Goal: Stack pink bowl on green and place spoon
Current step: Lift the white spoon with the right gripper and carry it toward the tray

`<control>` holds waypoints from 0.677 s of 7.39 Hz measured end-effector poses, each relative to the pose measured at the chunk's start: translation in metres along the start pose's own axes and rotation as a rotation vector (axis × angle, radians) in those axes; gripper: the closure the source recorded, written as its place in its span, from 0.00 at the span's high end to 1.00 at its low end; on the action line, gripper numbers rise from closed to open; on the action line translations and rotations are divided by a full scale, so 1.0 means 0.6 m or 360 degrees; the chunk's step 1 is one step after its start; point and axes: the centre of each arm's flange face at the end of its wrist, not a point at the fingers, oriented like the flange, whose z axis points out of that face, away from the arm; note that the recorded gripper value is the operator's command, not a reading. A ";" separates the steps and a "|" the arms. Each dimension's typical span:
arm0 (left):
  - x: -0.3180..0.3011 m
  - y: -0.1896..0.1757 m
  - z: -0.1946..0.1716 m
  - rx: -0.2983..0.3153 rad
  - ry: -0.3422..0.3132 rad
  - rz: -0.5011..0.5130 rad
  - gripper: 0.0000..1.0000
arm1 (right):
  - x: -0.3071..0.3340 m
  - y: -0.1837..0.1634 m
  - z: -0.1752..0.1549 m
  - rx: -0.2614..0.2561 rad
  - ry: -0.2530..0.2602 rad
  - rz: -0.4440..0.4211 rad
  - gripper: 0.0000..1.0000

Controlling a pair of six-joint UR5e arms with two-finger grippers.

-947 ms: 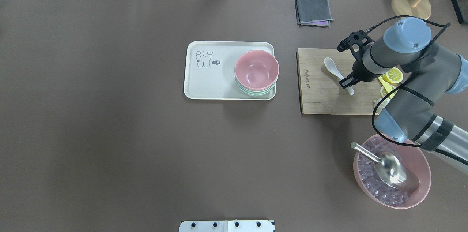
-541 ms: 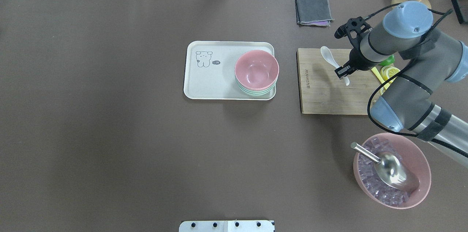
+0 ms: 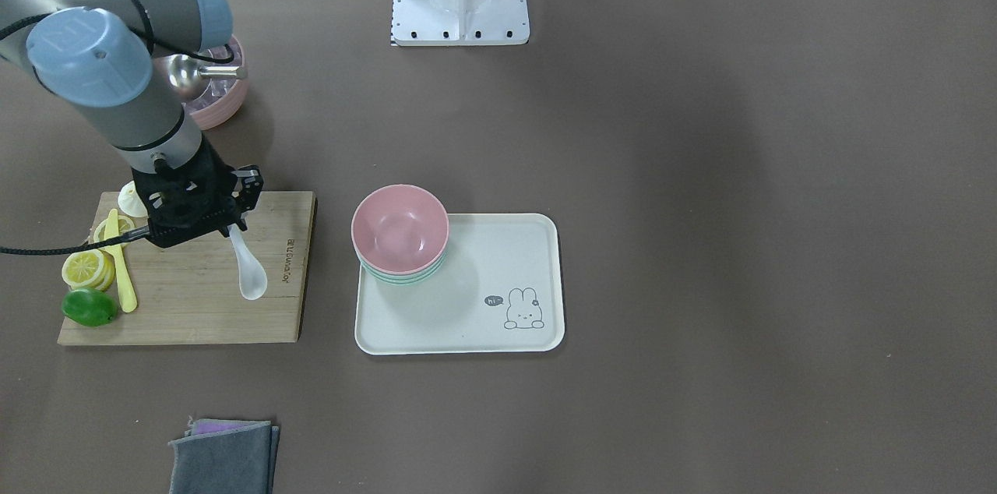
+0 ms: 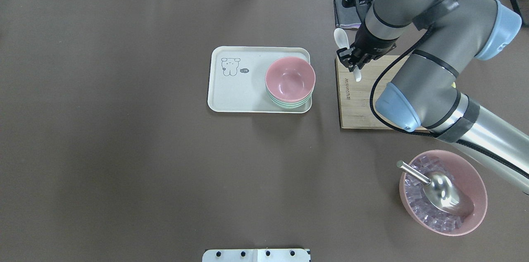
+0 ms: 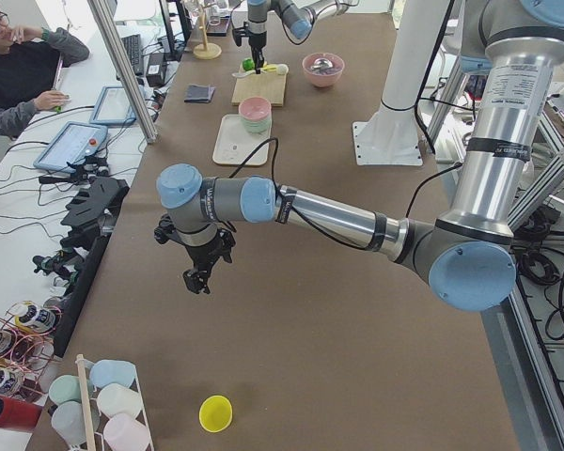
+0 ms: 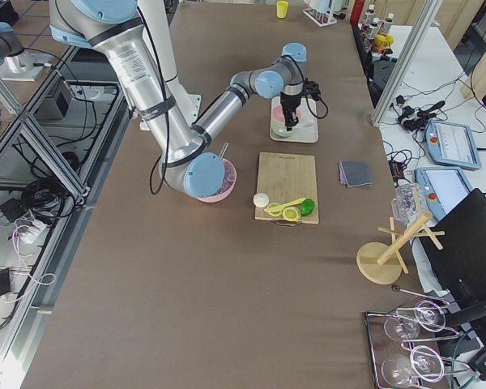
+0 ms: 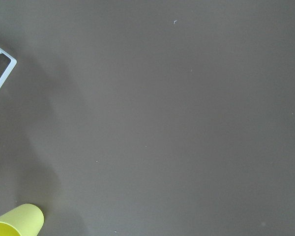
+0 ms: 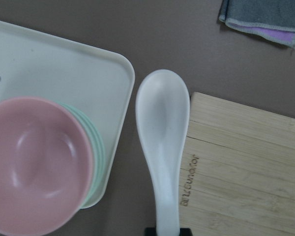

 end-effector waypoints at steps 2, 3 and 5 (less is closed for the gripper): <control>-0.011 0.017 0.003 -0.0002 -0.0001 -0.0063 0.98 | -0.137 0.003 -0.005 0.0002 0.0058 0.0136 0.00; -0.014 0.024 0.007 -0.0007 0.0001 -0.0075 0.98 | -0.190 -0.001 0.010 -0.0002 0.0099 0.0163 0.00; -0.018 0.033 0.013 -0.0016 0.0005 -0.0088 0.98 | -0.248 -0.006 0.048 -0.0019 0.0164 0.0156 0.00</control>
